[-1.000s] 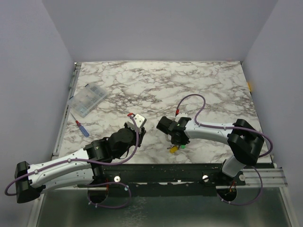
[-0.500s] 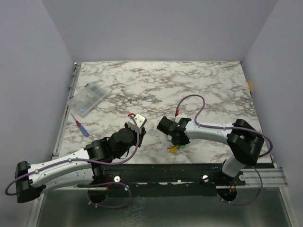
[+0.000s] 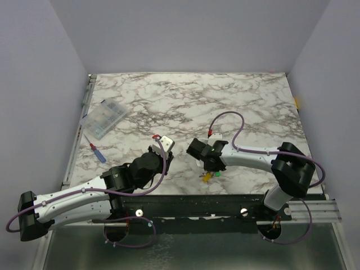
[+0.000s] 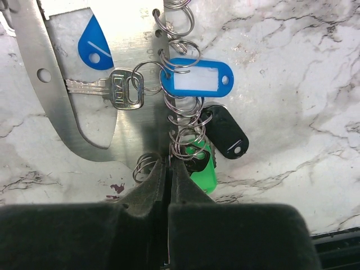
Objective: Put the keys on the keyring
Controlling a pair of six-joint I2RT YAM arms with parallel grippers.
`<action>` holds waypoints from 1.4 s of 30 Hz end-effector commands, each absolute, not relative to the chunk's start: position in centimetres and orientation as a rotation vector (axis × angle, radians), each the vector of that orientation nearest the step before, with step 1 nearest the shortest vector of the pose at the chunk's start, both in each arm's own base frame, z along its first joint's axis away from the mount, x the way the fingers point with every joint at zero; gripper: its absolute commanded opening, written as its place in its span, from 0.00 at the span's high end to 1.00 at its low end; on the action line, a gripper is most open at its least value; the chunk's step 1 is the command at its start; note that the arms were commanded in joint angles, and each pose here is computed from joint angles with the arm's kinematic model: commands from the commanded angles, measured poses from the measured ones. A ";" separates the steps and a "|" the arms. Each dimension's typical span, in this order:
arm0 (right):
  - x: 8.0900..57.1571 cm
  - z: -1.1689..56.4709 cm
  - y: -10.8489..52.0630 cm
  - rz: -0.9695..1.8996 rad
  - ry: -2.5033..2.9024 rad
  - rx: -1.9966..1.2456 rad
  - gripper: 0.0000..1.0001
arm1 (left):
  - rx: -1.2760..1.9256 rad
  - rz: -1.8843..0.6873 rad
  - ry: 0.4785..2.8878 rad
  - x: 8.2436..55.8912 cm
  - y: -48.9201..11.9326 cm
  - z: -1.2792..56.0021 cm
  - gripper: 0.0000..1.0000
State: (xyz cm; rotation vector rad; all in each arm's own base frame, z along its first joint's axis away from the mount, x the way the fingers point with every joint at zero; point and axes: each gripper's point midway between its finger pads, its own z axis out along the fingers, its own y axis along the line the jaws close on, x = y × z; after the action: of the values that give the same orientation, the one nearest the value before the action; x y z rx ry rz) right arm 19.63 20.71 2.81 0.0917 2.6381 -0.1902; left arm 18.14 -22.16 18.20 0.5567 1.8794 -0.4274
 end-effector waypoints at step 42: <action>25.7 8.3 41.5 0.546 2.557 -0.344 0.40 | 0.279 -0.379 1.689 19.1 -15.9 23.4 0.58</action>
State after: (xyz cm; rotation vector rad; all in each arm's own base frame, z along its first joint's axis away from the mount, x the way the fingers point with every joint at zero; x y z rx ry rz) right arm 25.11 40.01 6.52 -0.2736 2.6033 0.5178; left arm 18.52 -17.70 23.84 0.3342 1.6937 -0.4651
